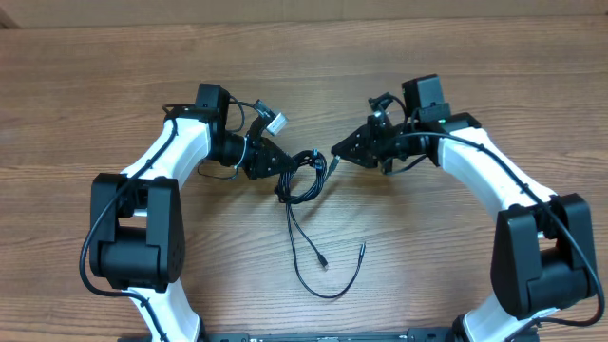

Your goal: Untangle cables

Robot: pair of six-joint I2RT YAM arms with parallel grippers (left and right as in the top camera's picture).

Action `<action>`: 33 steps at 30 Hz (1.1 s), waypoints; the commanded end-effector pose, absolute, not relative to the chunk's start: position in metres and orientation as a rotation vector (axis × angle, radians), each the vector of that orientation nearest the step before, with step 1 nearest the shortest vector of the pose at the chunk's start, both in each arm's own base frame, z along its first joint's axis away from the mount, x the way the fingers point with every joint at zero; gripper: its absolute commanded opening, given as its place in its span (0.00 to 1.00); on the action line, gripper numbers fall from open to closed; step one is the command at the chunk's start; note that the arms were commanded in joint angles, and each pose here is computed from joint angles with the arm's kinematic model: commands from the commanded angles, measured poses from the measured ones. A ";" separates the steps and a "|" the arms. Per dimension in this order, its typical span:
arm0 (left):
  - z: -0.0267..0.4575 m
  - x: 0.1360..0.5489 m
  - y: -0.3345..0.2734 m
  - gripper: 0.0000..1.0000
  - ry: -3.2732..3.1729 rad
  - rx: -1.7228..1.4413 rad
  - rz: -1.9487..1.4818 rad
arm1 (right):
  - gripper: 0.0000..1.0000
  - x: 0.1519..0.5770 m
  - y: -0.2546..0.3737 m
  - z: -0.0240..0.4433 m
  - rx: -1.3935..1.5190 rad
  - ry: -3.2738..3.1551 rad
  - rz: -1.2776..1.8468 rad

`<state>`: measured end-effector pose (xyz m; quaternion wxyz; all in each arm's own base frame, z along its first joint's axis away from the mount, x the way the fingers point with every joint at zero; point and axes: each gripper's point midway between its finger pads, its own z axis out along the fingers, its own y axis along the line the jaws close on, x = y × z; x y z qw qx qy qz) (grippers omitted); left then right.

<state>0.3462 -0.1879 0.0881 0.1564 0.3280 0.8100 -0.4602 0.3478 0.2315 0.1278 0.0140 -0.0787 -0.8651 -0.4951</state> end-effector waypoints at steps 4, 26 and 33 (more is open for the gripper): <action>0.099 0.349 -0.191 0.04 2.293 0.923 -1.337 | 0.04 0.338 0.249 0.122 -0.265 -2.766 -1.421; 0.100 0.351 -0.191 0.04 2.300 0.900 -1.344 | 0.04 0.328 0.269 0.101 -0.538 -2.816 -1.176; 0.100 0.354 -0.191 0.04 2.312 0.872 -1.348 | 0.04 0.312 0.288 0.102 -0.502 -2.786 -1.167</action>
